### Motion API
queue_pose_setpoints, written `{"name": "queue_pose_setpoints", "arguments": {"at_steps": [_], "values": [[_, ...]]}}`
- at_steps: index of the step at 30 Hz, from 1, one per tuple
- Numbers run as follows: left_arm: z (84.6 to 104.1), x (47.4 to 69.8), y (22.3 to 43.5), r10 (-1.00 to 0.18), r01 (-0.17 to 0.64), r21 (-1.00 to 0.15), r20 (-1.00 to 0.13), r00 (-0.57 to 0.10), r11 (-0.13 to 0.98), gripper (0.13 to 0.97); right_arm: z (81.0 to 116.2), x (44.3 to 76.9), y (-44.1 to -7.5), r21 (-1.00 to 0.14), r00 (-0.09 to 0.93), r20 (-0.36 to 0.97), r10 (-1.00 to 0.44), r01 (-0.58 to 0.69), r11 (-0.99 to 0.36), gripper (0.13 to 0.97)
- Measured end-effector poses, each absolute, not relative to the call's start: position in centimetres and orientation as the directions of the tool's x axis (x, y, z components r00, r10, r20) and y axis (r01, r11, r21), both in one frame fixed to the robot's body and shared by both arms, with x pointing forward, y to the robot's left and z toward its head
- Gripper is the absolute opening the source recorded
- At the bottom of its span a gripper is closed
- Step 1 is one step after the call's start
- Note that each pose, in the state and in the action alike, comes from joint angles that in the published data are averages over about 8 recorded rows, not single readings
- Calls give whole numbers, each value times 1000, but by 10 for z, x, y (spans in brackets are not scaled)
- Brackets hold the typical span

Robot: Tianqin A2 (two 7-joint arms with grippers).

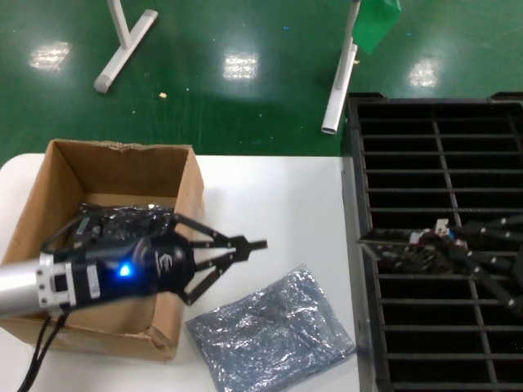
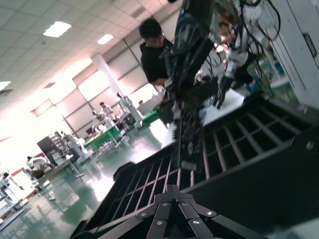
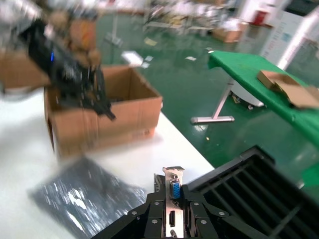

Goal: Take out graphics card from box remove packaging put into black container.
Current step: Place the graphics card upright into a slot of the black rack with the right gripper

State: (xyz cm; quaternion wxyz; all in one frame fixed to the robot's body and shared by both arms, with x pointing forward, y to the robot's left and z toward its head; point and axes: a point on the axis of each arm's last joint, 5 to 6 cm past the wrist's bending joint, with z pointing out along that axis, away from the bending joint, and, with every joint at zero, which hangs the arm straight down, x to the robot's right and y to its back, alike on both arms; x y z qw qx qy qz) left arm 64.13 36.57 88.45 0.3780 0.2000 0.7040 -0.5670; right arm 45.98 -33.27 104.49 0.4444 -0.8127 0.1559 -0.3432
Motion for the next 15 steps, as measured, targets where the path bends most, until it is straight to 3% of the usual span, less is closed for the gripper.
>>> {"name": "queue_pose_setpoints", "arguments": {"at_steps": [8, 15], "values": [[853, 616, 362, -212, 661, -721, -693, -689, 210, 142, 1077, 473, -328, -587, 664, 677, -317, 227, -777, 195], [840, 606, 361, -254, 628, -757, -653, -714, 182, 143, 1091, 484, -316, -414, 656, 740, -148, 271, -869, 195]]}}
